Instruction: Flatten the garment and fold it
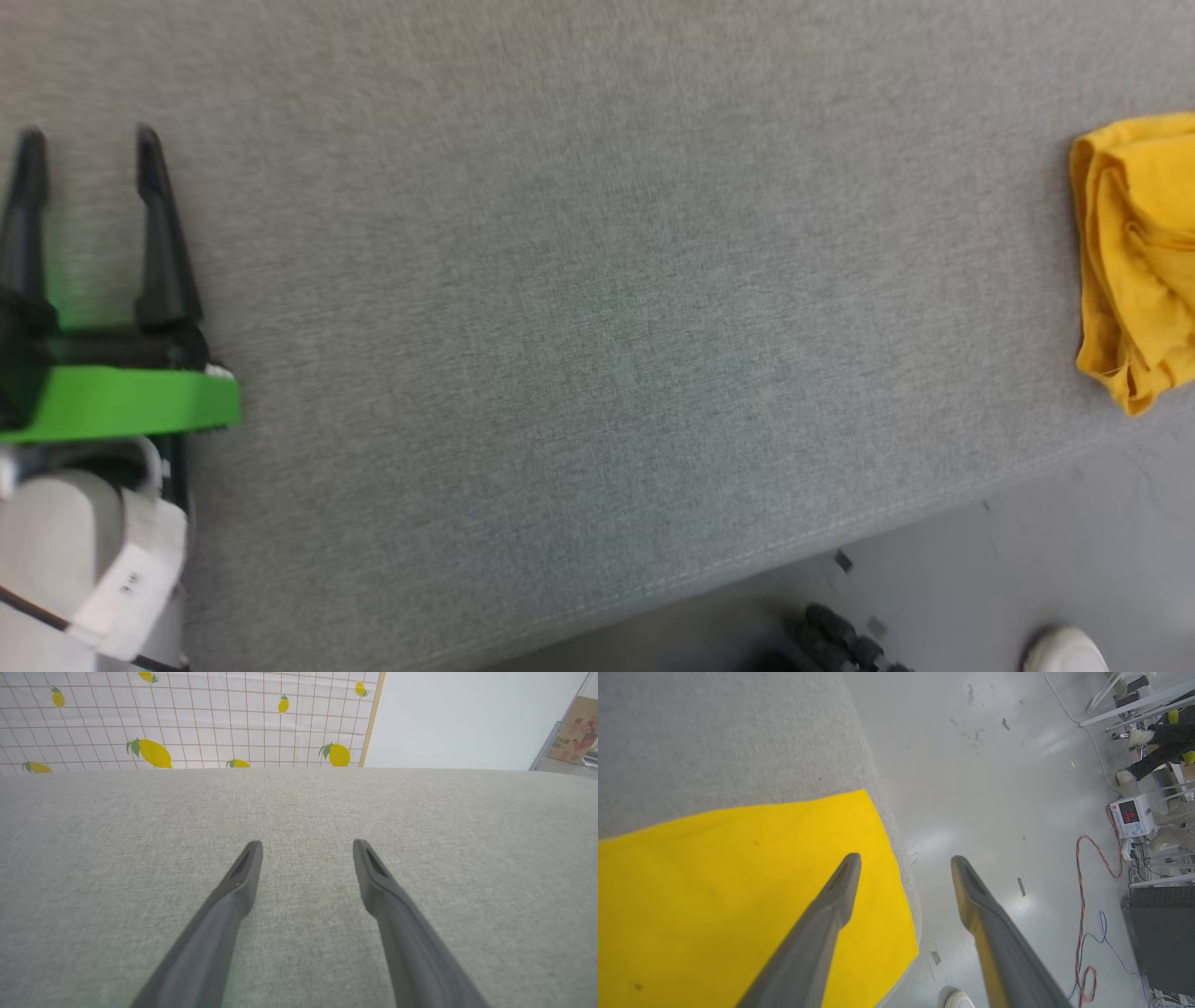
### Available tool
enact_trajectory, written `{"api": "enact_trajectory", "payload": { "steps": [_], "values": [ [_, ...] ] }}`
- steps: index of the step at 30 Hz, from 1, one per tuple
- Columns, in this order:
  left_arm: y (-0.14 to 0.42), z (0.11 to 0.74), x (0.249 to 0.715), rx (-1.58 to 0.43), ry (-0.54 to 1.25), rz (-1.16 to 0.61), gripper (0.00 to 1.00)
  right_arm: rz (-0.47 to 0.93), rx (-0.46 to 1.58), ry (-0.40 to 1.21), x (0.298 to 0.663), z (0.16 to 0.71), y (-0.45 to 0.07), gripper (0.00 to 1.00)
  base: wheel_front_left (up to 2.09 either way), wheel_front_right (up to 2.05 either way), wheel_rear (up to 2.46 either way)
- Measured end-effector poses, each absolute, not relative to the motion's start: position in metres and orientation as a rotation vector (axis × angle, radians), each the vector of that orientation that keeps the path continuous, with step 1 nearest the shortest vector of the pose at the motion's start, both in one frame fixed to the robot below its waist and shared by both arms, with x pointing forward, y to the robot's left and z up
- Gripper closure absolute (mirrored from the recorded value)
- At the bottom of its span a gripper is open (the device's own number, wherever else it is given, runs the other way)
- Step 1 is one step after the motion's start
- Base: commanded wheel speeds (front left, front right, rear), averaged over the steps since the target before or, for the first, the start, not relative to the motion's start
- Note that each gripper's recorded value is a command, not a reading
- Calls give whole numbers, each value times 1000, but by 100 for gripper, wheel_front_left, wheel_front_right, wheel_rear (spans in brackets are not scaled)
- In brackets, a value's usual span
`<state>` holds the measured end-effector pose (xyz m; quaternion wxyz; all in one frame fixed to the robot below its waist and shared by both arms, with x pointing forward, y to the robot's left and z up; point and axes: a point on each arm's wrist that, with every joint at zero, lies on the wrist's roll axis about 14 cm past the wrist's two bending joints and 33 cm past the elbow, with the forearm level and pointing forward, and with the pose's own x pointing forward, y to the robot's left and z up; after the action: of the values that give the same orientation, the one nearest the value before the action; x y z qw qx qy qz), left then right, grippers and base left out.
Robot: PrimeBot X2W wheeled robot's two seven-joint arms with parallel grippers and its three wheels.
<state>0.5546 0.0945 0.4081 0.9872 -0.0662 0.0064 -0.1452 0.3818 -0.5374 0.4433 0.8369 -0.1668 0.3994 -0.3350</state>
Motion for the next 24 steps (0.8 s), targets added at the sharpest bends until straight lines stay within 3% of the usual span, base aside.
{"api": "enact_trajectory", "payload": {
  "steps": [4,10,19,24],
  "values": [
    [104,413,539,-159,35,-248,0,-621,-348,624,420,489,-516,0,0,0,0],
    [113,448,519,-174,-8,-207,0,-378,-292,234,468,569,-439,0,0,0,0],
    [124,522,495,-197,-156,-162,0,-126,-100,-256,455,652,-321,0,0,0,0],
    [135,544,480,-196,-199,-132,0,-62,22,-399,432,659,-277,0,0,0,0]
  ]
}}
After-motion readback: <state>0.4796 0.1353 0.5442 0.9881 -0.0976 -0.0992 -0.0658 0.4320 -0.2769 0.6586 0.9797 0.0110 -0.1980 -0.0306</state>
